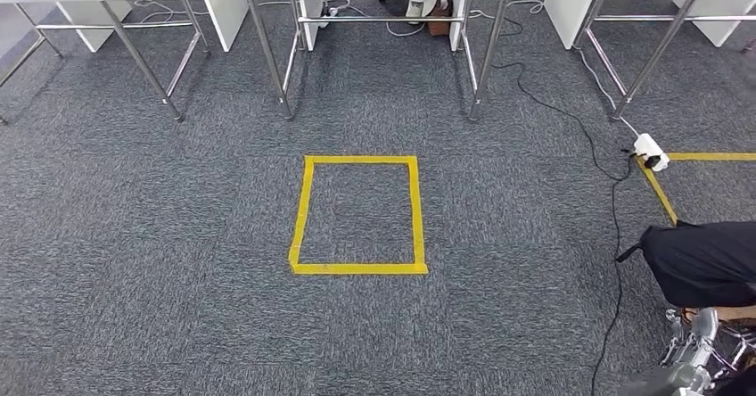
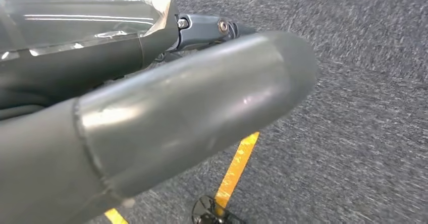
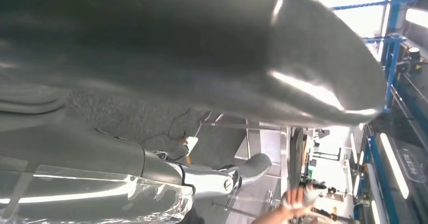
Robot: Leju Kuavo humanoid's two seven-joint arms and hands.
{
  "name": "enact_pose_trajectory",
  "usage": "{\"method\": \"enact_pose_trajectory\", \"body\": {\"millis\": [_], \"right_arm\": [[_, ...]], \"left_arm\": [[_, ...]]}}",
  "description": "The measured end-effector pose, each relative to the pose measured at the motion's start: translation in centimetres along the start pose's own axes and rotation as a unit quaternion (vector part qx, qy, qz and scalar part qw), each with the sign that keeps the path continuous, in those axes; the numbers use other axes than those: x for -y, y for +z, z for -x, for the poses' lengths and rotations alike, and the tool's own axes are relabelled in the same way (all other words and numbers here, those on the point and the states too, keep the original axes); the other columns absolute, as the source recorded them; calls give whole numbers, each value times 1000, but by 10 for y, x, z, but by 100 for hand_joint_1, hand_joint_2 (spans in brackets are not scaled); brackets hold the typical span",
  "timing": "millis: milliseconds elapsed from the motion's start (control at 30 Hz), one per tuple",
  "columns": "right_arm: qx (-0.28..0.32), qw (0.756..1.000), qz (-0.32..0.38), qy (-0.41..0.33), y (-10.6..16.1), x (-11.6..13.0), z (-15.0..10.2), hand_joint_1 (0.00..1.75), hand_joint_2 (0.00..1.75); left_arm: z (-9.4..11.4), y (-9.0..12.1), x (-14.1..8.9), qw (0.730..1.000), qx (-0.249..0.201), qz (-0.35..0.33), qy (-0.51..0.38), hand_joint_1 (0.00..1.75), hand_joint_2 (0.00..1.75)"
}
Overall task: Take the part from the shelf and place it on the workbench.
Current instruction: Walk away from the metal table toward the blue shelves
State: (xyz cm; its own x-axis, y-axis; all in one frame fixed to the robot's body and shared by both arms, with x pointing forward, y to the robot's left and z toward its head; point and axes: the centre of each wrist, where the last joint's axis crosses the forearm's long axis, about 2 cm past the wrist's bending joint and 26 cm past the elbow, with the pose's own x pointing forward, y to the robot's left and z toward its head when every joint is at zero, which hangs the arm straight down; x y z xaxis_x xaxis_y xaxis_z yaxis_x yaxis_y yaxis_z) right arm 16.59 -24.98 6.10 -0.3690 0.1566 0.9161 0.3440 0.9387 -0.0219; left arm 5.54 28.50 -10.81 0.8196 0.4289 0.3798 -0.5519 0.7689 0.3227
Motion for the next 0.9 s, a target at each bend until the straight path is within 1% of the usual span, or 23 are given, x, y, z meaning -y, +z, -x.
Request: {"method": "enact_pose_trajectory", "body": {"millis": [267,367,467,600,667,733,800,900], "right_arm": [[-8,1000,5,-11,1,-1,2,0,0],[-9,1000,13,-6,-3,-1,5,0,0],[-19,999,31,21,-8,1,14,0,0],[-60,992,46,101,-15,9,45,0,0],[-101,985,43,134,-14,14,64,0,0],[-183,969,35,162,-6,23,87,0,0],[-287,938,28,192,12,37,108,0,0],[-438,871,23,224,45,53,124,0,0]], "left_arm": [[2,0,-2,1000,-2,-3,0,0,0],[2,0,-2,1000,-3,-4,0,0,0],[2,0,-2,1000,-2,-6,-1,0,0],[2,1,1,1000,-4,-5,-2,0,0],[3,1,1,1000,-5,-4,-3,0,0],[4,1,0,1000,-5,-3,-6,0,0],[3,1,1,1000,-4,1,-9,0,0],[2,1,1,1000,-2,3,-14,0,0]]}}
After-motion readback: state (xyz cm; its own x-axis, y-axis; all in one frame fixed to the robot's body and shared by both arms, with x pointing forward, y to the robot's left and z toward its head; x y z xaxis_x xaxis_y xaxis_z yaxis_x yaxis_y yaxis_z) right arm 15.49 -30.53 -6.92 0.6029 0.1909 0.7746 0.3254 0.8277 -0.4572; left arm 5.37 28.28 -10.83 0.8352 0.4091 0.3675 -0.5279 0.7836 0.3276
